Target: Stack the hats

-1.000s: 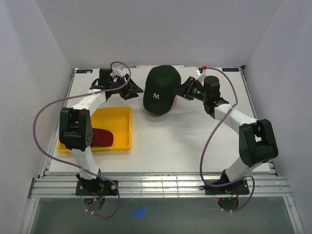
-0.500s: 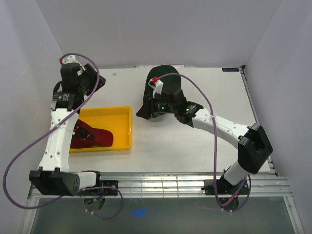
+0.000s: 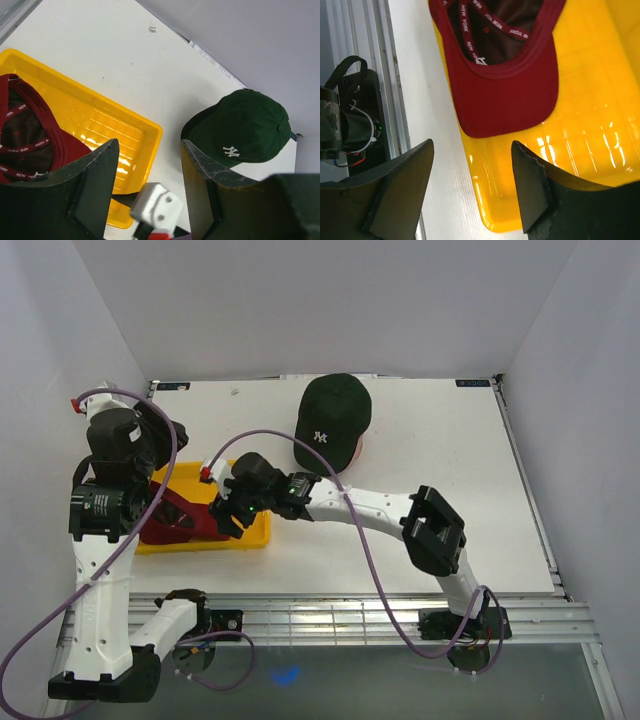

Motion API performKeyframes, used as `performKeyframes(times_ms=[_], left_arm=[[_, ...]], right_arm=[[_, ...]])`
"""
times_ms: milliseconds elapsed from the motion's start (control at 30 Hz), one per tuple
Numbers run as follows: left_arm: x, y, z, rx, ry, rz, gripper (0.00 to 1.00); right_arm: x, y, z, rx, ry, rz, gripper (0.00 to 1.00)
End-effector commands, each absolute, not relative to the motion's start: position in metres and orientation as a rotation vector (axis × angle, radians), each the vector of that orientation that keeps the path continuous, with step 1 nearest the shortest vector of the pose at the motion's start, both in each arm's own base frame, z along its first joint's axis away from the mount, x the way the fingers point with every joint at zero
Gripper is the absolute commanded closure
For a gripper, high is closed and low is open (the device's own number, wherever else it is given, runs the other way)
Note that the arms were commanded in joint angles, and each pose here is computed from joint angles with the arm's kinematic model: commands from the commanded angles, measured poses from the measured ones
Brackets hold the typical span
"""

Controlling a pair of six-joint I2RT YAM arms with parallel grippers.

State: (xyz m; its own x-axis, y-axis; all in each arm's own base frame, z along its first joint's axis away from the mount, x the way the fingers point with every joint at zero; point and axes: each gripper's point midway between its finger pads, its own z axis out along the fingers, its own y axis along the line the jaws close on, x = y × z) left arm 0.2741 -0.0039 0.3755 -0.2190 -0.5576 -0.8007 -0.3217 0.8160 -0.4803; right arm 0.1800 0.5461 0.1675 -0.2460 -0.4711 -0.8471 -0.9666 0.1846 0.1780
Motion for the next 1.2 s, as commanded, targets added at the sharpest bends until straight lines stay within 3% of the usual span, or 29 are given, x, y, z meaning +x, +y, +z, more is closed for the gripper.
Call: performKeyframes(times_ms=[0,700,800,867,900,933,1000,1167], left_arm=[[0.268,-0.002,0.382,-0.697,1.817,-0.251,0.37],[0.302,-0.017,0.449,-0.653,1.736,-0.362,0.36],[0.307,-0.018,0.449,-0.649,1.738,-0.365,0.36],[0.308,-0.018,0.449,-0.646,1.738,-0.367,0.36],[0.310,-0.018,0.449,-0.645,1.738,-0.365,0.36],[0.311,-0.019,0.449,-0.641,1.737,-0.367,0.36],[0.312,-0.019,0.450,-0.640,1.736,-0.369,0.36],[0.317,-0.028,0.468,-0.600,1.710,-0.428,0.36]], right_arm=[[0.179,0.562,0.172,-1.471,1.702,0.844,0.30],[0.175,0.629,0.128,-1.537,1.633,0.885,0.28],[0.177,0.631,0.124,-1.537,1.635,0.884,0.34],[0.177,0.629,0.122,-1.534,1.646,0.896,0.46],[0.177,0.628,0.121,-1.522,1.663,0.910,0.53],[0.180,0.628,0.124,-1.506,1.663,0.927,0.68],[0.183,0.628,0.130,-1.478,1.671,0.959,0.88],[0.196,0.628,0.185,-1.326,1.638,1.123,0.92]])
